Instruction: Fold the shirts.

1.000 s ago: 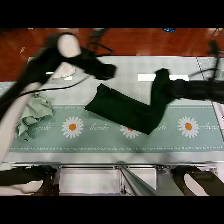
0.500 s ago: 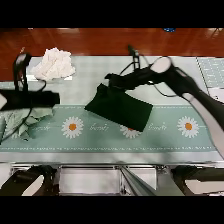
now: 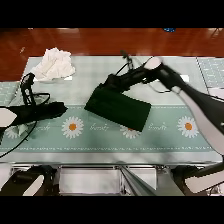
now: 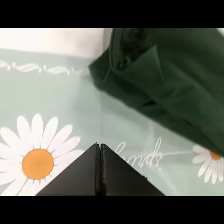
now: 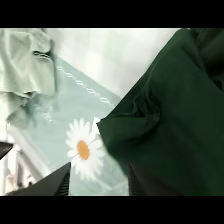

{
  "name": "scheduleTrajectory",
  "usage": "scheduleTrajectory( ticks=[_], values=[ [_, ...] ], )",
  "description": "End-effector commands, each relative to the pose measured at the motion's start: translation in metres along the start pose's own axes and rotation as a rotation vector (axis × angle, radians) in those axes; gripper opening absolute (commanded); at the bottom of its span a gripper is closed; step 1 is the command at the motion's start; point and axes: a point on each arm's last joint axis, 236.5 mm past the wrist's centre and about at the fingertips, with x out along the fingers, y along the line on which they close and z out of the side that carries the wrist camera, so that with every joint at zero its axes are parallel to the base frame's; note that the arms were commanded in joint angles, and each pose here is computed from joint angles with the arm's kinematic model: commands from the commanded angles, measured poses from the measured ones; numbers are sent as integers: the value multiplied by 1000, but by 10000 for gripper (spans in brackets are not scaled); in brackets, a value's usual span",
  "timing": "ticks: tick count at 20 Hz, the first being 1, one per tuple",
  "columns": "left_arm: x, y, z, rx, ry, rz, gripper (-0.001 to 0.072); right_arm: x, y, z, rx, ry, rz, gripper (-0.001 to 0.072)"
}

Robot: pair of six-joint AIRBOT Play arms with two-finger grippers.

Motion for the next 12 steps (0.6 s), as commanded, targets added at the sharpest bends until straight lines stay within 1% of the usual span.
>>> scheduleTrajectory(
  ticks=[1, 2, 4, 6, 7, 8, 9, 10, 12],
  values=[
    [3, -3, 3, -29, -14, -22, 25, -98, 0, -11, -47, 29, -34, 412],
    [3, -6, 2, -38, -9, -34, 25, -134, -10, -13, -72, -4, -118, 412],
    [3, -14, 0, -59, -1, -64, 25, -209, -47, -26, -72, -118, -383, 412],
    [4, -20, -3, -53, 8, -78, 24, -267, -96, -50, 43, -266, -626, 413],
    [4, -22, -5, -44, 14, -83, 25, -284, -121, -69, 122, -342, -704, 414],
    [5, -26, -8, -33, 20, -88, 24, -289, -141, -87, 189, -395, -731, 415],
    [6, -29, -10, -24, 26, -94, 24, -282, -159, -108, 266, -428, -720, 415],
    [6, -32, -12, -15, 31, -98, 24, -267, -174, -125, 336, -439, -683, 416],
    [7, -35, -15, -6, 38, -104, 25, -227, -190, -147, 446, -429, -559, 416]
  ],
)
